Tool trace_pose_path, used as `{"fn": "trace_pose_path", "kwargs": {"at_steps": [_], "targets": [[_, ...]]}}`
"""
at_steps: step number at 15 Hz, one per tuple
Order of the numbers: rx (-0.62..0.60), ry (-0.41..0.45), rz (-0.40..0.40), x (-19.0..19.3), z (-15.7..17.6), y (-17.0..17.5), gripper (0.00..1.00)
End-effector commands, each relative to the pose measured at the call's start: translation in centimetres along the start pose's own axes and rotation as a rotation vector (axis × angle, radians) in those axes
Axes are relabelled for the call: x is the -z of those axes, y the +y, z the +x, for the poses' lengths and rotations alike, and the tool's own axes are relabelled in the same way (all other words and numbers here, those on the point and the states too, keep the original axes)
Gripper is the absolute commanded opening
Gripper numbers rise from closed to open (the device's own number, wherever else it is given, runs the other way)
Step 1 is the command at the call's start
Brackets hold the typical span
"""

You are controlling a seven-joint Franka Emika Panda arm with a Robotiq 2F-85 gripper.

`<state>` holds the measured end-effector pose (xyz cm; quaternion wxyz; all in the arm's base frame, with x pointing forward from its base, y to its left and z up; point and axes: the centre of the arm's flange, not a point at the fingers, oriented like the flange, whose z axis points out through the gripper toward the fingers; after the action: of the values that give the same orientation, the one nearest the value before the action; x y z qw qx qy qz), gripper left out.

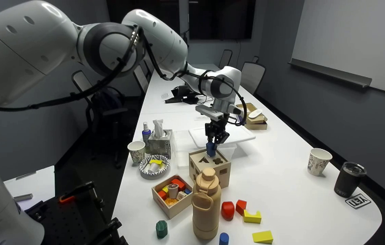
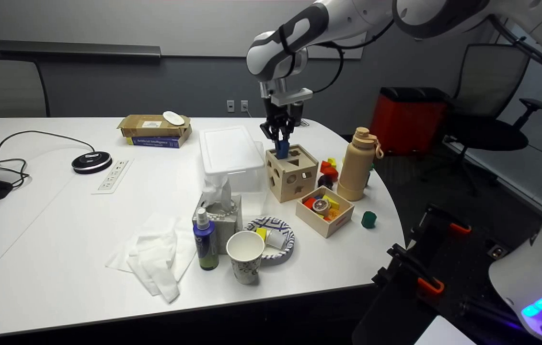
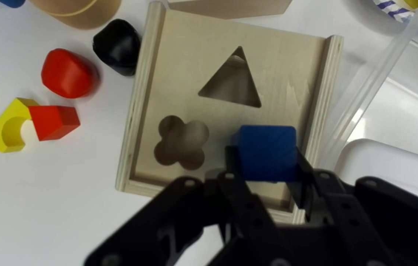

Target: Put the blue block into the shape sorting box

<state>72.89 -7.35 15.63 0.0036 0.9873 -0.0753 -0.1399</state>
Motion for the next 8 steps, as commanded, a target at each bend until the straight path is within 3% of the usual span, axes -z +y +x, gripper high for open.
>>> {"fn": "trace_pose_path", "kwargs": {"at_steps": [1,8], "targets": [[-0.040,-0.006,0.015,0.39,0.95,-0.46,0.09],[-0.055,-0.014,0.017,-0.07,1.17,-0.99,0.09]]}}
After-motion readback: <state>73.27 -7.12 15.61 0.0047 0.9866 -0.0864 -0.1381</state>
